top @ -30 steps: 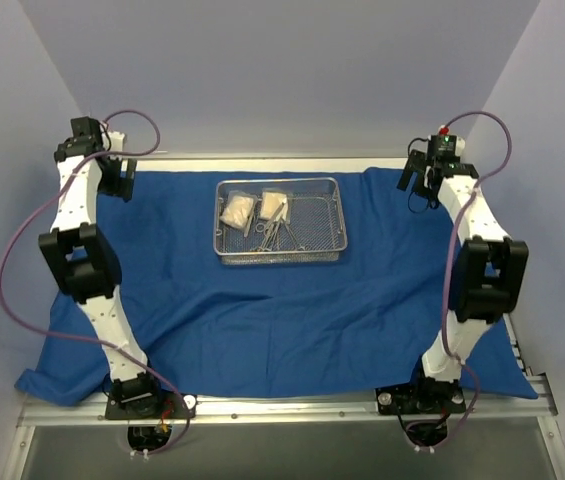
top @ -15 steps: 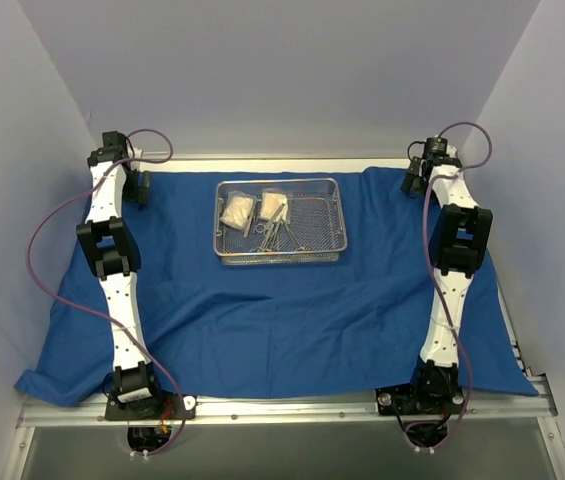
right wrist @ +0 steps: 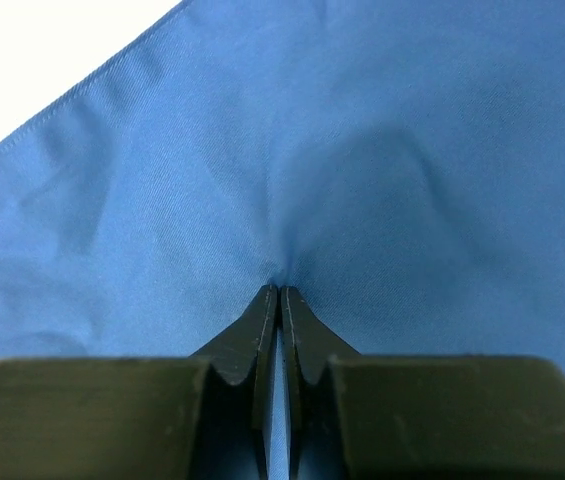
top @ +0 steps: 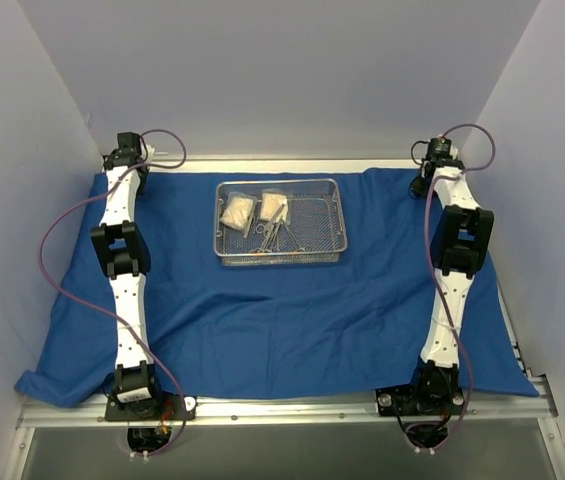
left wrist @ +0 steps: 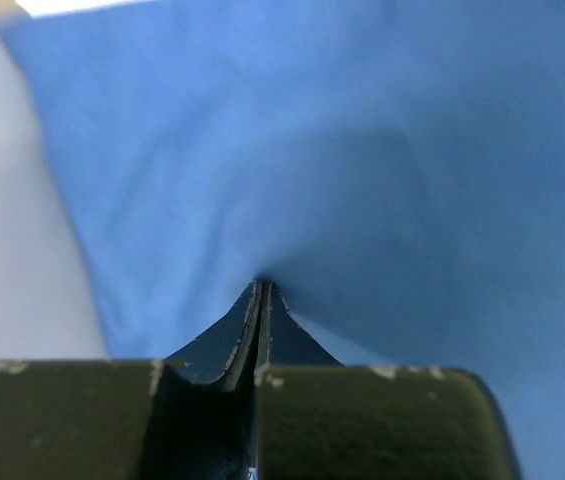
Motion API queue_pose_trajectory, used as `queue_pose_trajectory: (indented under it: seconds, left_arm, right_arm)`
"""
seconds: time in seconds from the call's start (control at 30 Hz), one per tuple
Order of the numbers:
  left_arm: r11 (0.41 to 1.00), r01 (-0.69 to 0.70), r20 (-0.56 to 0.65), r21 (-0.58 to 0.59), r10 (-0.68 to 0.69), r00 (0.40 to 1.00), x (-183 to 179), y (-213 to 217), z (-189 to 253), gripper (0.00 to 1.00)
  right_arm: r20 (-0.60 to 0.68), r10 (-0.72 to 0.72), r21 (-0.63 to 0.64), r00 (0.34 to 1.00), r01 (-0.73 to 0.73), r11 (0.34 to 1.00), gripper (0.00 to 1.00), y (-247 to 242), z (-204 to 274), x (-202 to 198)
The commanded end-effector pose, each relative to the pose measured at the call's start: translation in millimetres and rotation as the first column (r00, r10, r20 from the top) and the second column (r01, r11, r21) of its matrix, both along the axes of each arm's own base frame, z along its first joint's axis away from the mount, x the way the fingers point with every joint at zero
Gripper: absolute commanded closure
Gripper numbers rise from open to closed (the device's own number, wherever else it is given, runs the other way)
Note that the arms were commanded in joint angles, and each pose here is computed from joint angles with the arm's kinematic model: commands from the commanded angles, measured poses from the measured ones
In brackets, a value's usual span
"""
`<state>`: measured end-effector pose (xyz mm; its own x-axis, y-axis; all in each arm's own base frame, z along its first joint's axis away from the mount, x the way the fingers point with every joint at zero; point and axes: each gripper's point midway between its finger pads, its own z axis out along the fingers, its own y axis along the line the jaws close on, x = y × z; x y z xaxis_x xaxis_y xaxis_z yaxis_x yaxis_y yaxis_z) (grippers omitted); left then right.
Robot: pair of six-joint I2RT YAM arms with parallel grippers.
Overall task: Open and lay out the surgical kit
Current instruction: Smooth out the surgical kit at the center of the board.
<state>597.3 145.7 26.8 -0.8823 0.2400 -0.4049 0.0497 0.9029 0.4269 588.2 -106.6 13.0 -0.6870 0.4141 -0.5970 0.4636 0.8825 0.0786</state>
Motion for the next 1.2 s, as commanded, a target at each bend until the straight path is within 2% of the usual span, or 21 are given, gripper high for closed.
queue_pose_trajectory:
  seconds: [0.0,0.07,0.13,0.17,0.3,0.33,0.4,0.43,0.5,0.57,0.6,0.7,0.8,0.83,0.9,0.93,0.97,1.0,1.03,1.1,1.17]
  left_arm:
    - [0.997,0.008,0.106,0.081,-0.016,0.994,31.8,11.0,-6.9,0.98]
    - [0.994,0.013,0.170,0.111,-0.032,0.985,46.6,9.6,6.0,0.98]
    - [0.995,0.020,0.228,0.094,-0.041,0.973,57.6,6.4,16.0,0.98]
    - [0.996,0.026,0.286,0.083,-0.048,0.957,68.2,3.9,27.7,0.97]
    - [0.999,0.040,0.406,-0.001,-0.036,0.913,86.5,-3.1,51.1,0.80]
    - [0.999,0.043,0.424,-0.011,-0.034,0.905,89.4,-3.8,54.1,0.71]
    - [0.997,0.058,0.481,-0.043,-0.030,0.876,98.3,-1.6,65.6,0.61]
    - [0.997,0.033,0.514,-0.069,0.007,0.858,101.2,1.9,71.6,0.53]
    - [0.997,0.020,0.570,-0.078,0.028,0.821,107.9,10.2,86.7,0.46]
    - [0.996,0.032,0.587,-0.078,0.020,0.809,109.4,8.7,97.0,0.41]
    - [0.996,0.038,0.585,-0.081,0.017,0.811,108.3,7.5,100.2,0.40]
    - [0.990,0.056,0.563,-0.132,0.028,0.826,95.5,1.6,119.2,0.32]
    - [0.978,0.010,0.514,-0.209,0.101,0.852,70.6,6.5,134.6,0.25]
    - [0.972,-0.021,0.438,-0.236,0.126,0.890,57.1,8.4,110.8,0.25]
    - [0.967,-0.064,0.385,-0.247,0.158,0.909,39.5,17.3,107.0,0.20]
    - [0.964,-0.100,0.329,-0.247,0.181,0.927,25.6,26.3,95.3,0.14]
    - [0.961,-0.141,0.285,-0.237,0.207,0.936,15.2,34.5,83.4,0.10]
    - [0.952,-0.171,0.255,-0.253,0.237,0.937,7.7,38.8,75.8,0.00]
    - [0.938,-0.213,0.202,-0.272,0.272,0.941,-7.2,50.1,65.1,0.06]
    - [0.909,-0.236,0.155,-0.344,0.303,0.940,-18.1,52.2,53.3,0.06]
    - [0.893,-0.266,0.118,-0.363,0.328,0.937,-29.6,62.6,42.1,0.06]
  right_arm:
    - [0.020,-0.098,0.097,0.995,0.095,0.991,1.00,-22.5,-22.2,5.3]
    - [0.064,-0.111,0.106,0.992,0.104,0.989,1.00,-26.4,-16.0,21.0]
    - [0.072,-0.128,0.119,0.989,0.119,0.986,1.00,-26.5,-24.1,29.6]
    - [0.112,-0.134,0.122,0.985,0.120,0.985,1.00,-28.5,-11.0,41.1]
    - [0.182,-0.160,0.132,0.970,0.137,0.982,1.00,-33.7,1.3,61.3]
    - [0.209,-0.171,0.122,0.963,0.148,0.981,1.00,-38.5,7.9,66.0]
    - [0.248,-0.181,0.120,0.952,0.155,0.981,1.00,-43.6,19.6,71.8]
    - [0.282,-0.184,0.118,0.942,0.156,0.981,1.00,-47.2,30.4,76.8]
    - [0.303,-0.189,0.117,0.934,0.160,0.980,1.00,-51.8,39.5,78.4]
    - [0.320,-0.204,0.097,0.925,0.182,0.979,1.00,-58.7,50.8,77.0]
    - [0.326,-0.199,0.099,0.924,0.176,0.979,1.00,-57.6,54.3,76.5]
    - [0.352,-0.137,0.135,0.926,0.095,0.986,0.89,-38.5,70.4,74.3]
    - [0.377,-0.048,0.067,0.925,0.024,0.997,0.73,-15.2,109.3,67.5]
    - [0.357,-0.013,0.048,0.934,-0.004,0.999,0.70,1.4,106.1,62.8]
    - [0.374,0.033,0.005,0.927,-0.037,0.999,0.63,15.0,128.8,55.8]
    - [0.387,0.064,-0.005,0.920,-0.068,0.998,0.61,30.9,135.0,55.7]
    - [0.355,0.078,-0.006,0.932,-0.081,0.997,0.60,38.1,121.3,46.8]
    - [0.373,0.097,-0.020,0.923,-0.096,0.995,0.60,46.4,135.4,43.5]
    - [0.368,0.120,-0.039,0.922,-0.114,0.993,0.60,52.6,136.0,40.7]
    - [0.350,0.167,-0.048,0.922,-0.160,0.986,0.59,73.4,134.2,33.3]
    - [0.322,0.200,-0.041,0.925,-0.197,0.980,0.59,87.4,124.2,25.5]
